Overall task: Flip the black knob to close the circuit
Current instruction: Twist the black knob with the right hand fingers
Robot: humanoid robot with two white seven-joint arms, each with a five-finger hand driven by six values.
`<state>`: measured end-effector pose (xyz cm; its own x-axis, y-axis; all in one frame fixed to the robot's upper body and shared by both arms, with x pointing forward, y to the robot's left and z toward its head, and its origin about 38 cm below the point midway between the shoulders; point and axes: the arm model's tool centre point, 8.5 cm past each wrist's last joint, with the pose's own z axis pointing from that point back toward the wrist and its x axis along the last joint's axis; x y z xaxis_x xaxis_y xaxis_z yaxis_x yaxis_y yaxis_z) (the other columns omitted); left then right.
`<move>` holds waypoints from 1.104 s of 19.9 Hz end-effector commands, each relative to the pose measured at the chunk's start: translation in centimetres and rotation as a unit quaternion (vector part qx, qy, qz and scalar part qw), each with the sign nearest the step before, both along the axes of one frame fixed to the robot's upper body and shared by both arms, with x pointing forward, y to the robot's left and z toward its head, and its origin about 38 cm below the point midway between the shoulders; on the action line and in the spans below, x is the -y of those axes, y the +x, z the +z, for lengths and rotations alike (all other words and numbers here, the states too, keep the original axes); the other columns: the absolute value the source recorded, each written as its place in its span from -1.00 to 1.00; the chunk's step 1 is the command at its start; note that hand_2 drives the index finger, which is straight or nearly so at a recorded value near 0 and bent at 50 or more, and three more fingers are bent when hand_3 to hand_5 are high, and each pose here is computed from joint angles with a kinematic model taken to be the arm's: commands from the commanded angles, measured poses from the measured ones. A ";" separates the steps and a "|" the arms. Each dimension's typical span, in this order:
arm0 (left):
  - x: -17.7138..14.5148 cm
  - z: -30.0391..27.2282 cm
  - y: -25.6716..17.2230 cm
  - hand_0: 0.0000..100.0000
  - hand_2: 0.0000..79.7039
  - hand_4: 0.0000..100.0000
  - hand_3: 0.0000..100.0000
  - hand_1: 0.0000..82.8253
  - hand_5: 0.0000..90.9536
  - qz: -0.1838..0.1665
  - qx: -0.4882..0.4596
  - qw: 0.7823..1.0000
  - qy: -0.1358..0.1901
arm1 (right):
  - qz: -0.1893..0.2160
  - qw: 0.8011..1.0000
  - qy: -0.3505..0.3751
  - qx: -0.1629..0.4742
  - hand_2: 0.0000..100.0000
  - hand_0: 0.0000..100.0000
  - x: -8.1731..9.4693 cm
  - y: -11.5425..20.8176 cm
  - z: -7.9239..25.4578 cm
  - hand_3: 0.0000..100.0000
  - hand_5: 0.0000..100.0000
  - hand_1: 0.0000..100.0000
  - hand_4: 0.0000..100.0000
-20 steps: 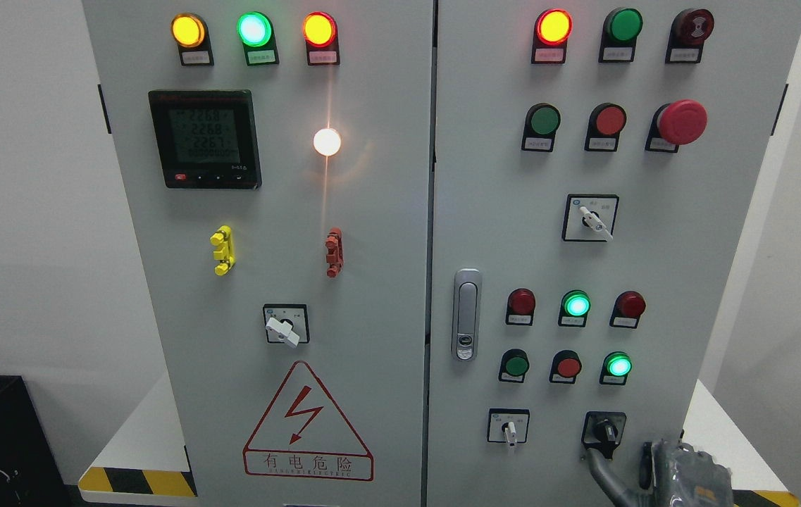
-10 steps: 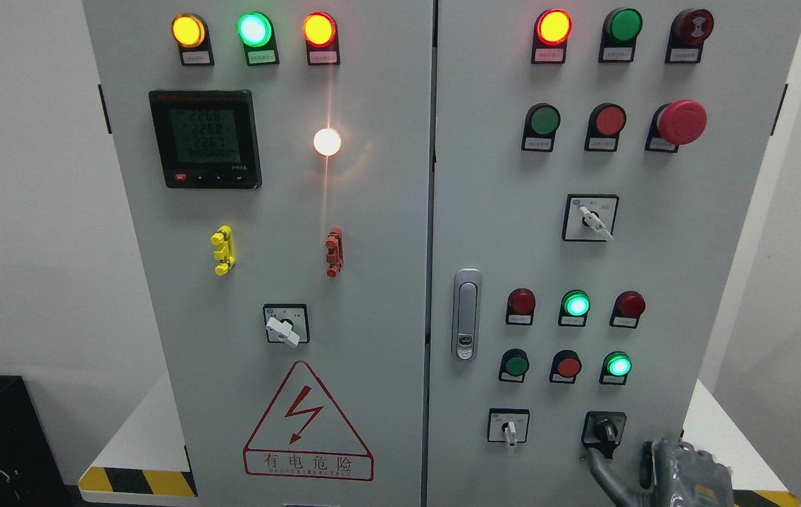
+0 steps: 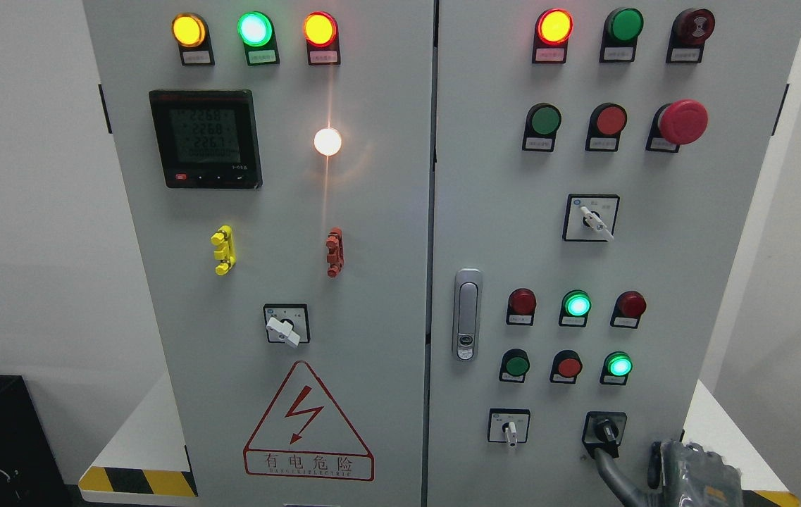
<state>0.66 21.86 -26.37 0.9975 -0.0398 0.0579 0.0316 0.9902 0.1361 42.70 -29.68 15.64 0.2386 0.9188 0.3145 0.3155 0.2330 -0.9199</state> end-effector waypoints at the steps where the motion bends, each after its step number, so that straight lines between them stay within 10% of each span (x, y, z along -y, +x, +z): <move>1: 0.1 -0.1 -0.3 -0.76 -1.00 -1.00 -1.00 0.34 -1.00 0.002 0.004 1.000 -0.002 | -0.015 1.000 0.005 0.000 0.78 -1.00 1.3 -0.3 0.1 1.00 0.99 -1.00 0.91; 22: 0.1 -0.1 -0.5 -0.76 -1.00 -1.00 -1.00 0.34 -1.00 0.001 0.003 1.000 -0.002 | -0.010 1.000 0.017 0.020 0.78 -1.00 1.4 0.1 1.1 1.00 0.99 -1.00 0.92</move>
<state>0.66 21.86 -26.37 0.9975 -0.0397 0.0579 0.0315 0.9902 0.1362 42.83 -30.73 16.25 0.2446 0.9037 0.3514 0.3341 0.2617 -0.9055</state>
